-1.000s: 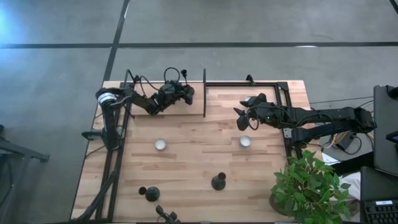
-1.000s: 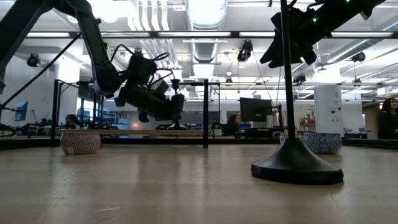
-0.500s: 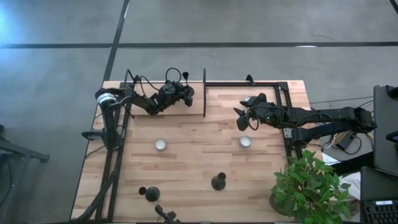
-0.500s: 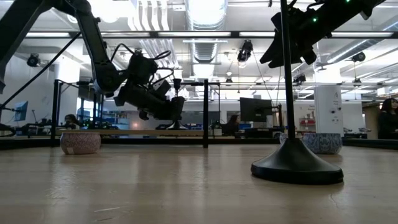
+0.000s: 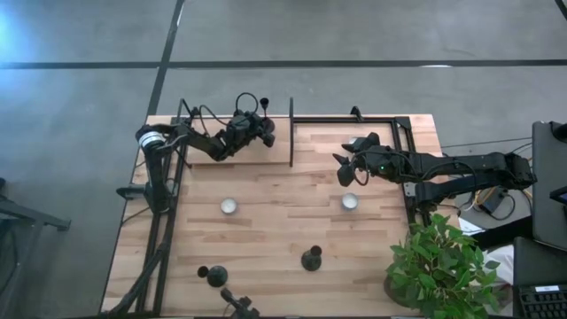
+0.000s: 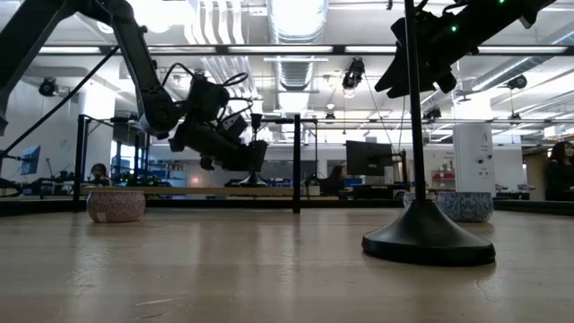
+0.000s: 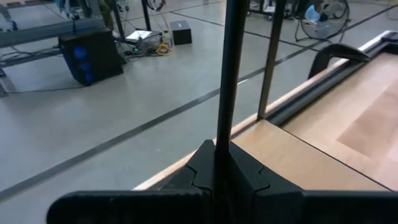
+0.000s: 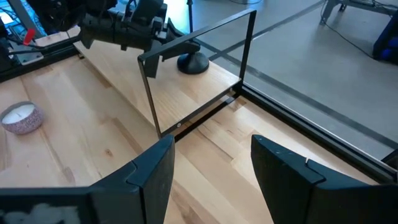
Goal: Pick & Place candle stick holders
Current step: Put the top black candle holder on the shelf
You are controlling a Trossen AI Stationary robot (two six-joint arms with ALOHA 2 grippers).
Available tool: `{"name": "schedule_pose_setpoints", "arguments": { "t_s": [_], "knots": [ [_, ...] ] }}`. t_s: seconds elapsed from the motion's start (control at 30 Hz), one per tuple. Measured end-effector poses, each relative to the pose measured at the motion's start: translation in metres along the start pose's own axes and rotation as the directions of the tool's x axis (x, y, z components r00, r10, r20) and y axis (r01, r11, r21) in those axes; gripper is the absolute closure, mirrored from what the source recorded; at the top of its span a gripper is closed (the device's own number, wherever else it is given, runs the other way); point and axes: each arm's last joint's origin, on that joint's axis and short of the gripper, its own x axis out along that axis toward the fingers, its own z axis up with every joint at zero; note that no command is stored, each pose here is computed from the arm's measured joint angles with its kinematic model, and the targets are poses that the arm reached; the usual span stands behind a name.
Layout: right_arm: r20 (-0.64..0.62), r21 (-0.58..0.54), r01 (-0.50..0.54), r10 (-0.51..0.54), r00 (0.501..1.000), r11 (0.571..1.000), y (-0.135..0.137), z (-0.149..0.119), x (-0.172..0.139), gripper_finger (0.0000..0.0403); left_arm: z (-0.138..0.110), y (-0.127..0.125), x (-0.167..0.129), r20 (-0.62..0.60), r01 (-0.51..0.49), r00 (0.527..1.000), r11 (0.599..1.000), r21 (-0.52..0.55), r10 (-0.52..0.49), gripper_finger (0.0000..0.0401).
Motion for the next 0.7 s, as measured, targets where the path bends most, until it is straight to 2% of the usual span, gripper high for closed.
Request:
{"name": "schedule_pose_setpoints", "arguments": {
  "t_s": [0.53,0.7],
  "knots": [
    [-0.001,0.0,0.0,0.0,1.0,1.0,0.0001,-0.0001,0.0001,0.02,-0.006,-0.0016,-0.0044,-0.016,0.025,1.0,0.999,-0.048,-0.025,0.0381],
    [-0.001,0.0,0.0,0.0,1.0,1.0,0.0001,-0.0001,0.0001,0.02,-0.0073,-0.0019,-0.0046,-0.027,0.027,0.999,0.998,-0.061,-0.029,0.0348]
  ]
}}
